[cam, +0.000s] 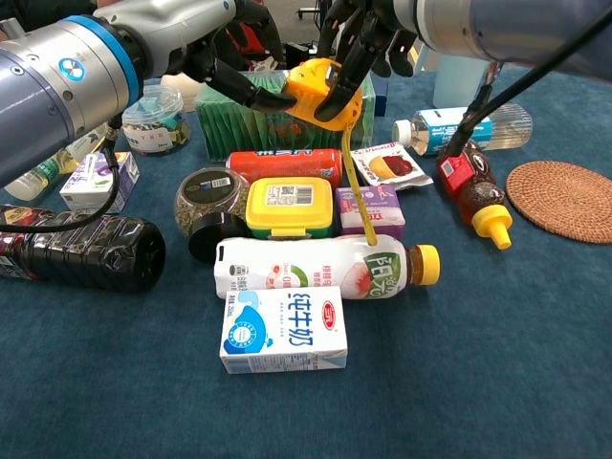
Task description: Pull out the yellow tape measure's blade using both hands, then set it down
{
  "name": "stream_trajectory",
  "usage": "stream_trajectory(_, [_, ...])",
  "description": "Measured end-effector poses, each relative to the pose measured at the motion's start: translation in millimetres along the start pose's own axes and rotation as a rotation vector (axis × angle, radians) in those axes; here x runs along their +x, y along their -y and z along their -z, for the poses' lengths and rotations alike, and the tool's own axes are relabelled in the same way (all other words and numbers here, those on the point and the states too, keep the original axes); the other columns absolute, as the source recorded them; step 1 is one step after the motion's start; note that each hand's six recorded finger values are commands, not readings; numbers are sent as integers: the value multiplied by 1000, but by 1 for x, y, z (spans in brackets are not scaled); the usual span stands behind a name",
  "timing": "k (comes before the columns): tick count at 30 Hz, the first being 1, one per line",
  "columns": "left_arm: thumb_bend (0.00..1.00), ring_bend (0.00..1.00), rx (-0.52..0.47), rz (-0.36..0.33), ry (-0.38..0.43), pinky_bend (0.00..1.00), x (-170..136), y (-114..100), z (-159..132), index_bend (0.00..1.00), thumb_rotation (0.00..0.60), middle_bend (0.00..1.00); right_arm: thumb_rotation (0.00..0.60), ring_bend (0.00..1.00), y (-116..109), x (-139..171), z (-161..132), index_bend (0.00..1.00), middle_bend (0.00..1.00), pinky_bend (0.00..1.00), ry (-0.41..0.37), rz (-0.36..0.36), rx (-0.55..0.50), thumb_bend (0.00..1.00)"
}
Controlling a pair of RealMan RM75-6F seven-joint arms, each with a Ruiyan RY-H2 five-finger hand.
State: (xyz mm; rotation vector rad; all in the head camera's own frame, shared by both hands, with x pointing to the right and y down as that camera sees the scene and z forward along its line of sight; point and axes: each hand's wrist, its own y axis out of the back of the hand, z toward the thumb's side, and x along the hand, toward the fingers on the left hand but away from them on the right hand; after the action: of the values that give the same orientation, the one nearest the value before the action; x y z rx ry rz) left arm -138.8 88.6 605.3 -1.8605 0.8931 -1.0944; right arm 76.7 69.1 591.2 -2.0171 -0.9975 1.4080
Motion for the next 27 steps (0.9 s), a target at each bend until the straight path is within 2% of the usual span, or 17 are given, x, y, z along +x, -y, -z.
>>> stream_trajectory(12, [349,199,-4,0,3,382,-2,-1,3,325,419,233,600,784,0,-1,3,691,641,788,8,1,4,322])
stream_trajectory(14, [360,204,-6,-1,5,381,-2,-1,3,341,441,233,600,784,0,-1,4,691,641,788,8,2,6,322])
stream_trajectory(19, [373,213,-10,-6,14,382,-3,-1,1,403,551,233,600,784,-1,-1,5,691,640,789,11,3,6,322])
stream_trajectory(22, [377,214,-17,-11,22,382,-2,-2,-1,433,590,233,600,785,0,-1,6,691,641,790,13,2,8,323])
stream_trajectory(27, [385,214,-25,-9,32,382,-2,-1,-3,482,600,233,600,784,0,-2,8,691,641,791,17,1,6,322])
